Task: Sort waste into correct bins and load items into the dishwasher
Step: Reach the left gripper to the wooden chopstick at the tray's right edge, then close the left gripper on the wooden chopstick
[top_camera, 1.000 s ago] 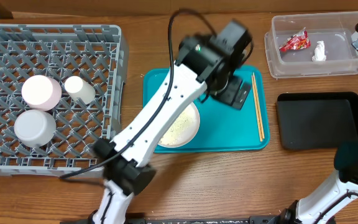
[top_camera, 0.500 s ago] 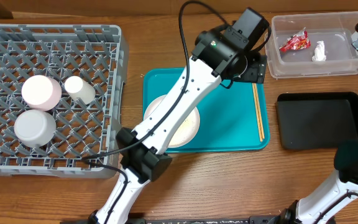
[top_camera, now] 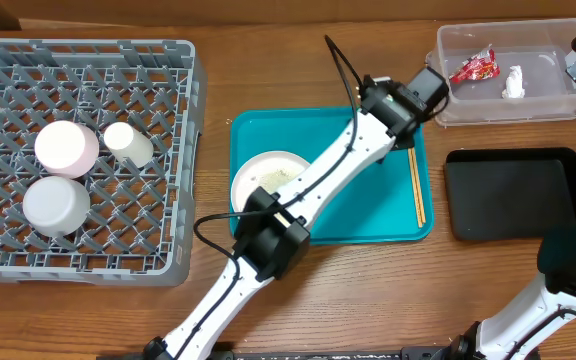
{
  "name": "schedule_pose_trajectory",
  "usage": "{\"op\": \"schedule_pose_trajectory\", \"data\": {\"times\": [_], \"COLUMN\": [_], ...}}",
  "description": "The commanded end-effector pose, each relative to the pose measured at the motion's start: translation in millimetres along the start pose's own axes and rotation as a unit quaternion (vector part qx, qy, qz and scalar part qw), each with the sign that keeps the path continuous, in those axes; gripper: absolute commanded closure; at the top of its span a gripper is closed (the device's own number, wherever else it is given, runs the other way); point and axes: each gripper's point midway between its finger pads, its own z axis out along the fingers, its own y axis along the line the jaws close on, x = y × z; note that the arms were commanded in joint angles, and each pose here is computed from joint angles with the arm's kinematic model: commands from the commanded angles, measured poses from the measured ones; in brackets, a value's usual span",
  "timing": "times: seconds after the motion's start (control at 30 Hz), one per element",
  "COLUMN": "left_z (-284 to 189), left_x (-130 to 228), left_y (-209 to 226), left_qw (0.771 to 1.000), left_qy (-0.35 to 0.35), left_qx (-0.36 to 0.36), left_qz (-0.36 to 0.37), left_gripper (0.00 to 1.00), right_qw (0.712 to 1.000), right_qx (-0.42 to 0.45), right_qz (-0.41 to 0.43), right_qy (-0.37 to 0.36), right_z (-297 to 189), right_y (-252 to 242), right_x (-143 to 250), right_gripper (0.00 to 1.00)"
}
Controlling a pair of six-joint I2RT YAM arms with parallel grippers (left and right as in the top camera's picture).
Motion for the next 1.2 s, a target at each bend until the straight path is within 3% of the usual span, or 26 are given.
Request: {"op": "schedule_pose_trajectory", "data": {"times": [0.0, 0.4, 0.8, 1.17], "left_z": [0.9, 2.5, 41.6, 44.0], "left_x": [4.0, 30.8, 66.9, 67.6], "left_y": [-6.1, -40.1, -36.0, -43.6], "left_qw": [0.999, 0.996, 0.998, 0.998], "left_qy": [-0.039, -0.074, -0.029, -0.031], "left_qx": [-0.024, -0.009, -0.013, 0.003], "left_qz": [0.027, 0.057, 0.057, 0.052], "left_gripper": [0.27, 0.30, 0.30, 0.35], "right_qw": [1.000, 1.000, 1.000, 1.000], "right_qx": [-0.011, -0.011, -0.011, -0.011], "right_qz": [0.006, 0.006, 0.006, 0.006], "right_qy": [-0.025, -0.025, -0.024, -0.025], "right_z": [-16.4, -16.4, -16.4, -16.4], "right_y": [-0.4, -0.4, -0.3, -0.4], "right_x": [-5.9, -5.9, -5.9, -5.9], "right_gripper": [0.00, 0.00, 0.00, 0.00]}}
